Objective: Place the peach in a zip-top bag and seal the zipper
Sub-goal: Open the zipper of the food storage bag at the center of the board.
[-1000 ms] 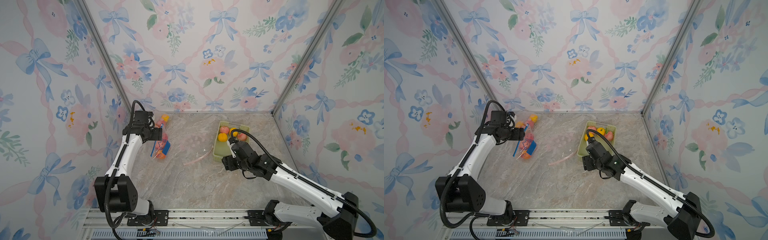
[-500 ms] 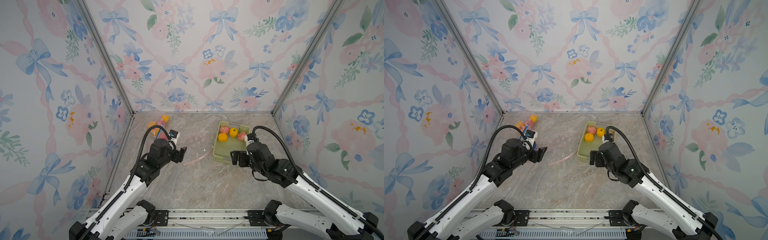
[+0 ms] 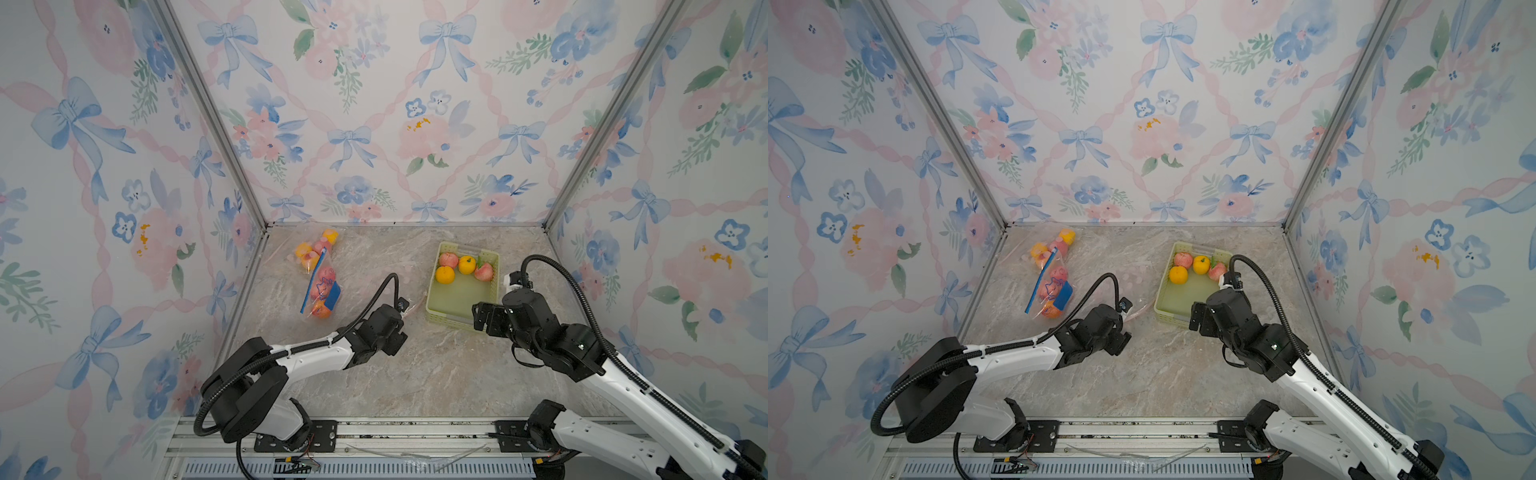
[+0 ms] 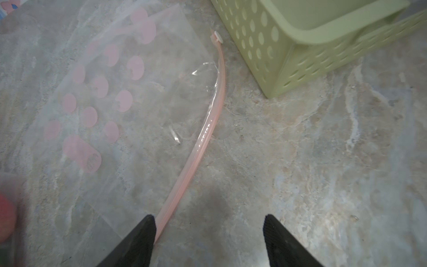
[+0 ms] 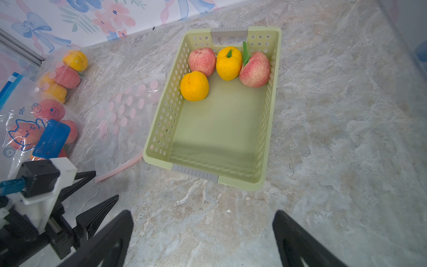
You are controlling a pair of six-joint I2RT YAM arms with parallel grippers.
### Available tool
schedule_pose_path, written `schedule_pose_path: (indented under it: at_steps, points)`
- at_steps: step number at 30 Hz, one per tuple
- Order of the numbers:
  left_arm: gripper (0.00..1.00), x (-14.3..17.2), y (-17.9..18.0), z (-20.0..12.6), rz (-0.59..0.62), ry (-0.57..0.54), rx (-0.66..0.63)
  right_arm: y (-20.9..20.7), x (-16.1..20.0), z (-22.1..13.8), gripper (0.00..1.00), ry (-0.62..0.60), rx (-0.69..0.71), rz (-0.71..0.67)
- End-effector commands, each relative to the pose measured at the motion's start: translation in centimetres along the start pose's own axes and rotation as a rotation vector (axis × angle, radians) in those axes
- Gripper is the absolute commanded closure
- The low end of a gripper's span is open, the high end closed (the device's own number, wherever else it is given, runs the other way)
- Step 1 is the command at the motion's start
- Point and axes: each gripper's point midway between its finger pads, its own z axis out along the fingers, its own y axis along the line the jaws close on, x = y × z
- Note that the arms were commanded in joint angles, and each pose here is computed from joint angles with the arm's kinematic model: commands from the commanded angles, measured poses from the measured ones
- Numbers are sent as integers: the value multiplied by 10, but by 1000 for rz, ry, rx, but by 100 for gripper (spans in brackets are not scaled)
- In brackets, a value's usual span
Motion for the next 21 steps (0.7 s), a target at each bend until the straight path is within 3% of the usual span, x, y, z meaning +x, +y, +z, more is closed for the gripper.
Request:
schedule_pose_path:
  at_steps: [1, 5, 14, 16, 18, 21]
  points:
    - [25, -30, 2, 12, 21, -71, -39, -11, 6, 3, 4, 12, 46, 8]
    - [24, -44, -8, 35, 28, -67, -17, -10, 7, 5, 4, 18, 47, 8]
    - [25, -46, -6, 80, -15, -7, -6, -12, 9, 7, 4, 27, 56, 4]
    - [36, -45, -6, 86, -11, 4, -11, -12, 10, 7, 4, 29, 58, 3]
    - [41, -43, -4, 91, -16, 19, -24, -12, 11, 9, 4, 31, 59, 1]
    - [63, -41, 0, 96, -32, 36, -26, -10, 12, 12, 4, 35, 58, -3]
